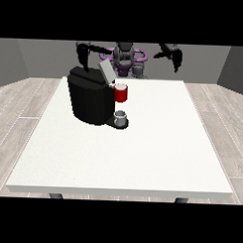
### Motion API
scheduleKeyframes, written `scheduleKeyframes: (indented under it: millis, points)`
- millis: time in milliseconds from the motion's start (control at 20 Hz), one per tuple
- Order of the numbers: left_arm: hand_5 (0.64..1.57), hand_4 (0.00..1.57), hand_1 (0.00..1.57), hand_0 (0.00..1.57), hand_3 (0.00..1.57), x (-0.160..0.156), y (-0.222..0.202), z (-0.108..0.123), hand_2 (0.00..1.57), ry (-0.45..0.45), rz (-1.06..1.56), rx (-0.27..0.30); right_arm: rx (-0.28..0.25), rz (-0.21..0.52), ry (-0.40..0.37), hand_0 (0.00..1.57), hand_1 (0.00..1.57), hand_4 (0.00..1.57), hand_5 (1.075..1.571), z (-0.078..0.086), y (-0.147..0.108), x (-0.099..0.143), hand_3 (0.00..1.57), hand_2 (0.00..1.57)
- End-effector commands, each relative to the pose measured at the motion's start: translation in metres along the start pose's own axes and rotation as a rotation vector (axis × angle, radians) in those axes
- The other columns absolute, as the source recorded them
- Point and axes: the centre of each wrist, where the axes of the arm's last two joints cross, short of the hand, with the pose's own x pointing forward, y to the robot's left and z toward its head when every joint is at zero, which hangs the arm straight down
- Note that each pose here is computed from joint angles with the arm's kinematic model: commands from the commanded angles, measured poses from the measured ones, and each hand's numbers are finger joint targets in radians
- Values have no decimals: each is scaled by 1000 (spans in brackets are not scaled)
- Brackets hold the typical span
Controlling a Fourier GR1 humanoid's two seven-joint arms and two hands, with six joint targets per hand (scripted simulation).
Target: Insert the coffee pod into the coffee machine and close the lid
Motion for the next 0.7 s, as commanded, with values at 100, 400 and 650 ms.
scheduleKeyframes:
  millis: [100, 400, 650]
  points:
    - [1571, 371, 0, 0, 0, 16, -10, 19, 0, -28, -15, 7, 23, 10, 11, 0, 0, 0, 1571, -15, 10, 12, 0, 0]
    - [1571, 377, 0, 0, 0, 33, 16, 30, 0, -75, -40, 91, 108, 48, -41, 0, 0, 0, 1571, -14, 28, 5, 0, 0]
    - [1571, 368, 0, 0, 0, 29, 33, 44, 0, -65, -17, 117, 166, 54, -84, 0, 0, 73, 1571, -26, 41, 37, 0, 0]
